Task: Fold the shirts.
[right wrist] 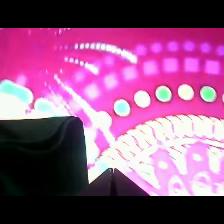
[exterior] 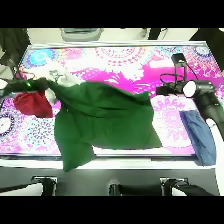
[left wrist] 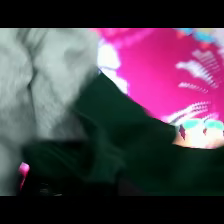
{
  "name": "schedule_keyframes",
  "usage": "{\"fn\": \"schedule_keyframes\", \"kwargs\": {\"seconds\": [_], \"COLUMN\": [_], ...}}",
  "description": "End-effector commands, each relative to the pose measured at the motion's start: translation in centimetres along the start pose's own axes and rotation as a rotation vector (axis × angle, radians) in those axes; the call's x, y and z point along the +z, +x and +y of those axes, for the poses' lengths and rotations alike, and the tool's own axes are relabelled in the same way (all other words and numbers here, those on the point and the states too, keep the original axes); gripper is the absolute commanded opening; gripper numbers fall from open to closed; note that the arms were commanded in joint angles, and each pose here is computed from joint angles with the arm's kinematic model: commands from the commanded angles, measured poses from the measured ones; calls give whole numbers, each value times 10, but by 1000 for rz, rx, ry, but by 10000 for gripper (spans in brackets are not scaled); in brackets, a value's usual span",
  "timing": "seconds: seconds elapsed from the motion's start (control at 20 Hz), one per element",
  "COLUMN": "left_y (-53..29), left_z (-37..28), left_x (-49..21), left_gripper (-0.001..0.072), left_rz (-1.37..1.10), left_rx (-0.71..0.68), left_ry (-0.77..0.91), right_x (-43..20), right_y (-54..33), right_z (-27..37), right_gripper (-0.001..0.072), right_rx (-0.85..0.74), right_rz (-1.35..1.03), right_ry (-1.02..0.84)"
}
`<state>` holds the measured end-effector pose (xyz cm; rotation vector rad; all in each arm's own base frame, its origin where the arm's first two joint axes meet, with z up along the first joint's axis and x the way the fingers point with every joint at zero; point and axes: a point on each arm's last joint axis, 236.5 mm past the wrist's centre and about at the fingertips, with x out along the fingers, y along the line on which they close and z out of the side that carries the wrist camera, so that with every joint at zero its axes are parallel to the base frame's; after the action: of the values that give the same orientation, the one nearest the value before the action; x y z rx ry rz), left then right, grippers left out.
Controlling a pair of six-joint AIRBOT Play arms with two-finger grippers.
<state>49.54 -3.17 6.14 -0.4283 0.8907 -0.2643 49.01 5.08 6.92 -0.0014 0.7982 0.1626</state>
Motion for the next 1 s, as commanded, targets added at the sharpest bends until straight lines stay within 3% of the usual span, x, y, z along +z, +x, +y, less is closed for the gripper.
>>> {"fn": "schedule_keyframes", "kwargs": {"seconds": [0.0,0.15,0.2,0.25,0.3,0.45,0.55,0.75,0.95], "left_y": [68,83,79,70,55,-3,-40,-66,-62], "left_z": [6,-12,-16,-19,-20,13,54,77,75], "left_x": [-52,-74,-73,-68,-62,-60,-72,-150,-248], "left_gripper": [35,42,136,381,570,566,547,547,532], "left_rz": [160,236,248,263,291,411,454,569,723], "left_rx": [-85,-117,-131,-150,-173,-99,56,128,94], "left_ry": [-153,-139,-129,-122,-119,-142,-177,-287,-331], "right_x": [-8,-31,-26,-18,-12,-22,-67,-164,-213], "right_y": [56,74,68,56,39,-23,-54,-87,-80], "right_z": [2,14,10,2,-8,-60,-83,-68,-42], "right_gripper": [37,38,66,237,386,412,541,550,568], "right_rx": [65,86,85,84,82,70,107,293,384], "right_rz": [-36,40,32,30,36,132,298,625,726], "right_ry": [210,197,183,169,137,50,61,69,98]}}
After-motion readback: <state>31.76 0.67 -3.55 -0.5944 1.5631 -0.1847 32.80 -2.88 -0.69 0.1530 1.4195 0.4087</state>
